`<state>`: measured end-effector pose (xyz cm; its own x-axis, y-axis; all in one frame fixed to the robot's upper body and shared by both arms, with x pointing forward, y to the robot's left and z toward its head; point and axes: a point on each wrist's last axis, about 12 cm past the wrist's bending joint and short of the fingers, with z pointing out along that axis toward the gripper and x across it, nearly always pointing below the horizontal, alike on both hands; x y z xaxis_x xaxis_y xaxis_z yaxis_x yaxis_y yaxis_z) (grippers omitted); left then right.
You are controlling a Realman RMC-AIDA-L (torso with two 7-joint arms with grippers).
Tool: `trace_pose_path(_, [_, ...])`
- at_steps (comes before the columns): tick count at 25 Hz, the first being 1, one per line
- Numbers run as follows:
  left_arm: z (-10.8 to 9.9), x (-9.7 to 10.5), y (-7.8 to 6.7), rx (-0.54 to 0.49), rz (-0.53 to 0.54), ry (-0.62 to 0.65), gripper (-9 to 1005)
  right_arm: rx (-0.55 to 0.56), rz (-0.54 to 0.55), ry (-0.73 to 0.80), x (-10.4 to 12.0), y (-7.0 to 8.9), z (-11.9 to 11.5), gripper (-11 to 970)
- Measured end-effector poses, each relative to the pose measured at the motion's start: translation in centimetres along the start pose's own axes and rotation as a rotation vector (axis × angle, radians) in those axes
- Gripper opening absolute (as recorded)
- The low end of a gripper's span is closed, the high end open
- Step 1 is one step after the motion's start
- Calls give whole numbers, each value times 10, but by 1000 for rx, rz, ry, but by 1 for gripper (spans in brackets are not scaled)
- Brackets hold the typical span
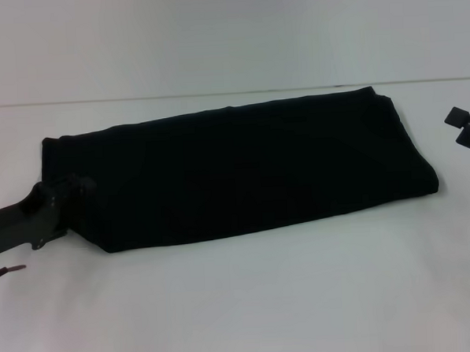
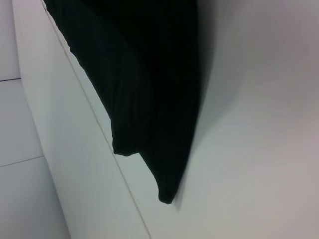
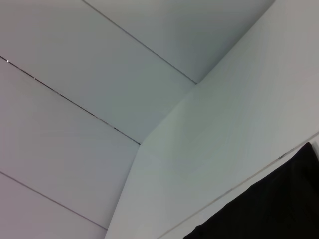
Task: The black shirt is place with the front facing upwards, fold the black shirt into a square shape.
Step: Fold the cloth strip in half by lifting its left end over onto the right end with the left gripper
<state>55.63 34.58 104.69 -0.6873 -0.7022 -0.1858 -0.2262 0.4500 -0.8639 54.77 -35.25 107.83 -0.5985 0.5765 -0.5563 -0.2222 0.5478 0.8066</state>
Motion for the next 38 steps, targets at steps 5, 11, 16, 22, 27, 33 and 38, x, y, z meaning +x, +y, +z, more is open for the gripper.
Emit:
trace_pose_path(5, [-1, 0, 0, 1, 1, -4, 706, 0, 4, -2, 1, 0, -1, 723])
trace_pose_path(11, [-1, -2, 1, -16, 6, -11, 568, 2, 7, -5, 2, -1, -2, 719])
trace_pose_path(16, [0, -4, 0, -19, 18, -18, 361, 3, 7, -7, 1, -1, -2, 717])
trace_pose_path(22, [3, -7, -5, -13, 65, -18, 111, 4, 8, -12, 0, -2, -3, 714])
trace_pose_path(27, [2, -26, -19, -19, 148, -43, 43, 5, 8, -17, 0, -2, -3, 711])
trace_pose_path(33, [-18, -38, -5, -74, 121, -89, 44, 3, 6, -17, -1, -1, -3, 708])
trace_pose_path(38, [-43, -40, 15, -115, 84, -144, 44, 5, 16, -29, 0, -2, -5, 706])
